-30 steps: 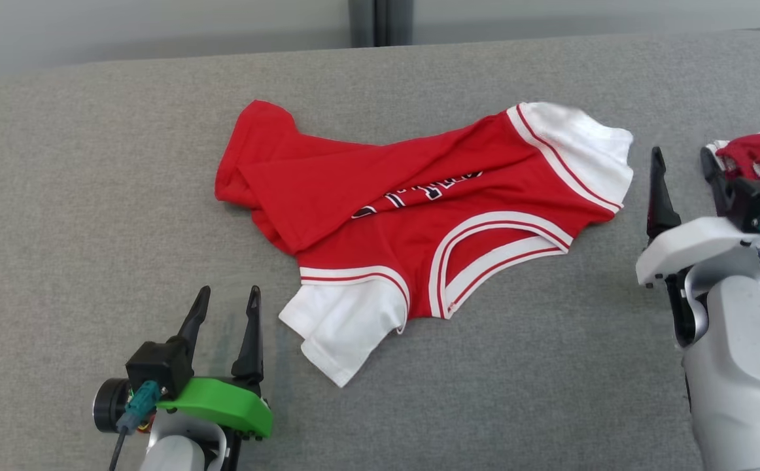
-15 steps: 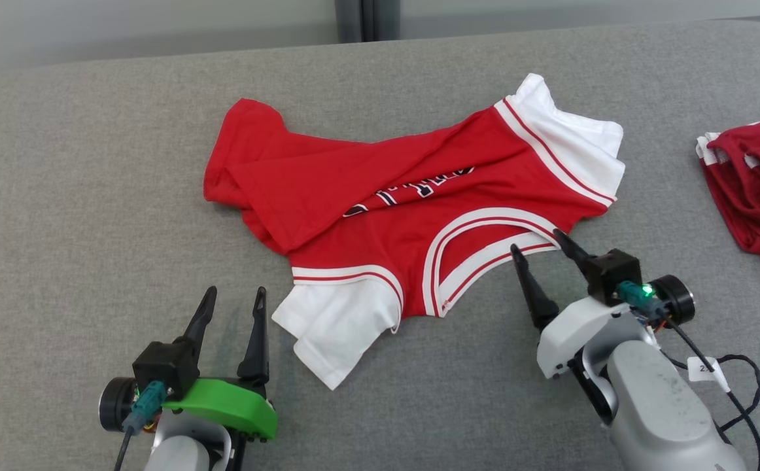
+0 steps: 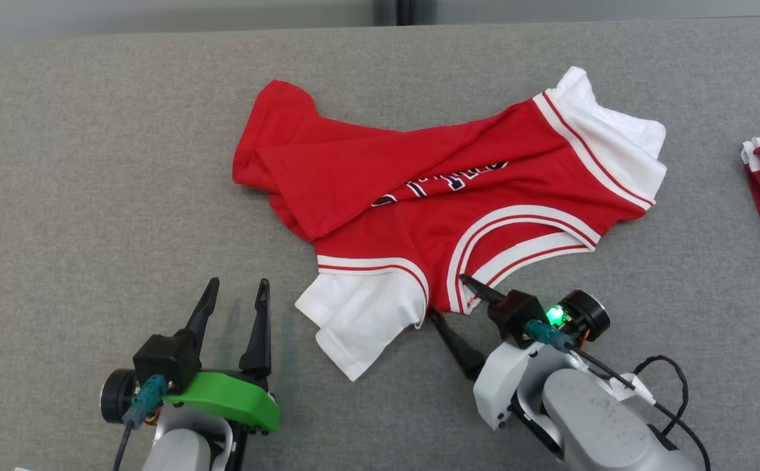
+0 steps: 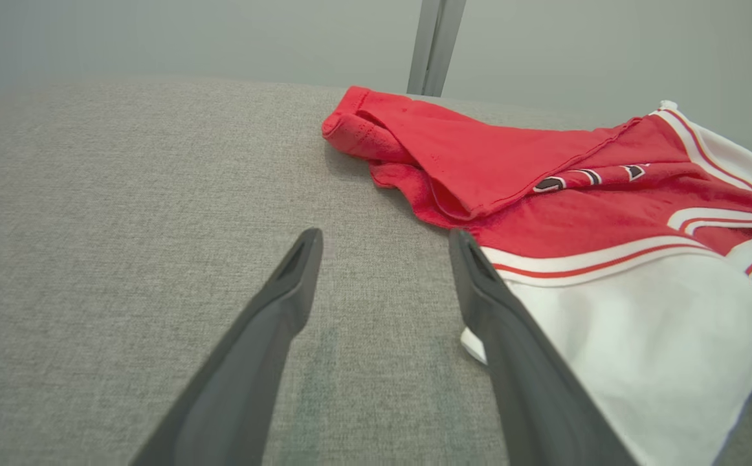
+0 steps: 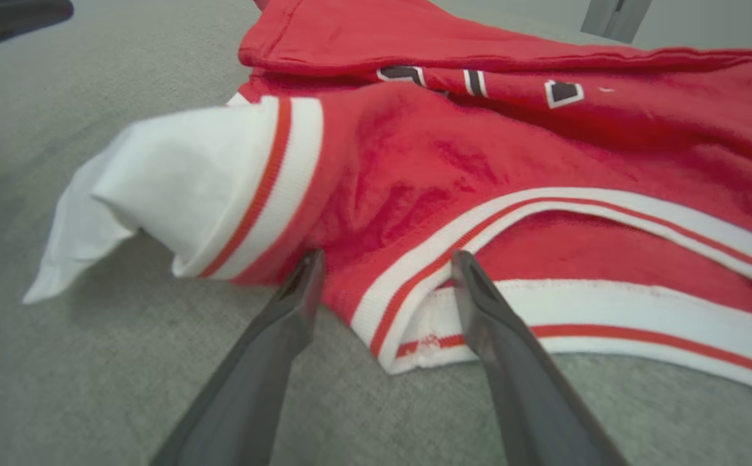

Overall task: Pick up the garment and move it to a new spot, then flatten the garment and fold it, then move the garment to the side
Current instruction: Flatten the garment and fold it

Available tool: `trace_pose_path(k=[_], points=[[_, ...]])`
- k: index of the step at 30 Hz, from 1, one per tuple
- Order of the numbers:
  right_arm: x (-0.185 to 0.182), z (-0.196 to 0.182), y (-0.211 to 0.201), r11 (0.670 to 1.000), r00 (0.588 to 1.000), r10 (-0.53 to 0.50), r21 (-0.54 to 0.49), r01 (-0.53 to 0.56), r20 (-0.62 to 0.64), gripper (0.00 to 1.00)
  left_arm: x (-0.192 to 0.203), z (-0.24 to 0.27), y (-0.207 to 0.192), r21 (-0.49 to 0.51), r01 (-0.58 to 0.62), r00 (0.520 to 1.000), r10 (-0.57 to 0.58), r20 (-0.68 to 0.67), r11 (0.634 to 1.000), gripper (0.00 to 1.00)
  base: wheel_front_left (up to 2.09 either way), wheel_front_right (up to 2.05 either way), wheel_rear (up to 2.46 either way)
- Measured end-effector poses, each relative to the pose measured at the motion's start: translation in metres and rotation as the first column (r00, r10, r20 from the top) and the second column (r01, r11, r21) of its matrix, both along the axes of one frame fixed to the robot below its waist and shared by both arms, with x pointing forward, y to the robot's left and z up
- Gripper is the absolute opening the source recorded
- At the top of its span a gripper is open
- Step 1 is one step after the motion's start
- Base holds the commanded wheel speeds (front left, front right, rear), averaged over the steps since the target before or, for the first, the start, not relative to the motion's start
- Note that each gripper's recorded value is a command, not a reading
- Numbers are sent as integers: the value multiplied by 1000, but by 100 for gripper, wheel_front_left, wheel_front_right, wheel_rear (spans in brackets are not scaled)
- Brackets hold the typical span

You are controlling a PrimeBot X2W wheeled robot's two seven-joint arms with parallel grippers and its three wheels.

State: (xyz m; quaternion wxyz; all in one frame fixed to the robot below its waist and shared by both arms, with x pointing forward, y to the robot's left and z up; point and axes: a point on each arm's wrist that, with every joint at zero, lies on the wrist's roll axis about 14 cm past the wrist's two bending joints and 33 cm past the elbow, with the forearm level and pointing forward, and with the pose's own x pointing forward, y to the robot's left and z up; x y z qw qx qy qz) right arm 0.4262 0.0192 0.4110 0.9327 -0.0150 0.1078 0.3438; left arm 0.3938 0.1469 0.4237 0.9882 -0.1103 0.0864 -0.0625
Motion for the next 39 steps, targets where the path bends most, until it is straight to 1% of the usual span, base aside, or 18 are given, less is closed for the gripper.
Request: trace_pose_path(k=[4,5,6,10,13,14,17,24,27,29,30,31,32,37,39], points=[[-9,-18,9,997,998,57,-52,-58,-34,100,-2,-2,7,4,-21,1000,21,-7,1000,100,0,0,0],[-9,-20,9,996,997,63,-60,-65,-37,21,-3,-2,9,5,-26,1000,26,-9,1000,100,0,0,0],[-8,-21,10,995,997,66,-67,-68,-39,0,-3,-3,11,6,-32,999,32,-11,999,100,0,0,0],[0,-23,3,994,998,48,-98,-51,-31,0,-4,-3,14,5,-41,999,41,-14,999,100,0,0,0],[5,-21,-12,992,1000,7,-127,-9,-17,0,-7,-2,15,3,-47,999,47,-10,999,100,0,0,0],[4,-22,-18,991,1000,-5,-136,3,-13,0,-9,-2,14,2,-46,999,46,-11,999,100,0,0,0],[3,-25,-52,981,998,-65,-183,64,2,0,-11,0,11,1,-39,999,39,-8,999,100,0,0,0],[-9,-25,-129,942,975,-218,-255,219,32,0,-11,5,-5,-1,10,1000,-10,11,1000,100,0,0,0],[-11,-20,-159,917,959,-277,-283,282,56,0,-11,9,-14,-3,38,999,-38,21,999,100,0,0,0],[-11,-15,-183,894,942,-326,-300,334,79,0,-12,8,-22,-5,63,998,-63,19,998,100,0,0,0],[-11,-11,-192,885,933,-350,-296,360,88,19,-12,8,-27,-6,76,997,-76,20,997,100,0,0,0],[-11,-9,-197,880,925,-368,-288,378,93,89,-12,9,-30,-6,85,996,-85,22,996,100,0,0,0],[-10,-4,-199,877,919,-381,-275,395,103,100,-12,9,-34,-7,98,995,-98,22,995,100,0,0,0],[1,17,-203,874,895,-419,-201,442,151,100,-11,5,-61,-8,189,982,-188,16,982,100,0,0,0],[8,30,-206,869,879,-441,-159,469,182,100,-6,6,-69,-2,223,975,-223,21,975,100,0,0,0]])
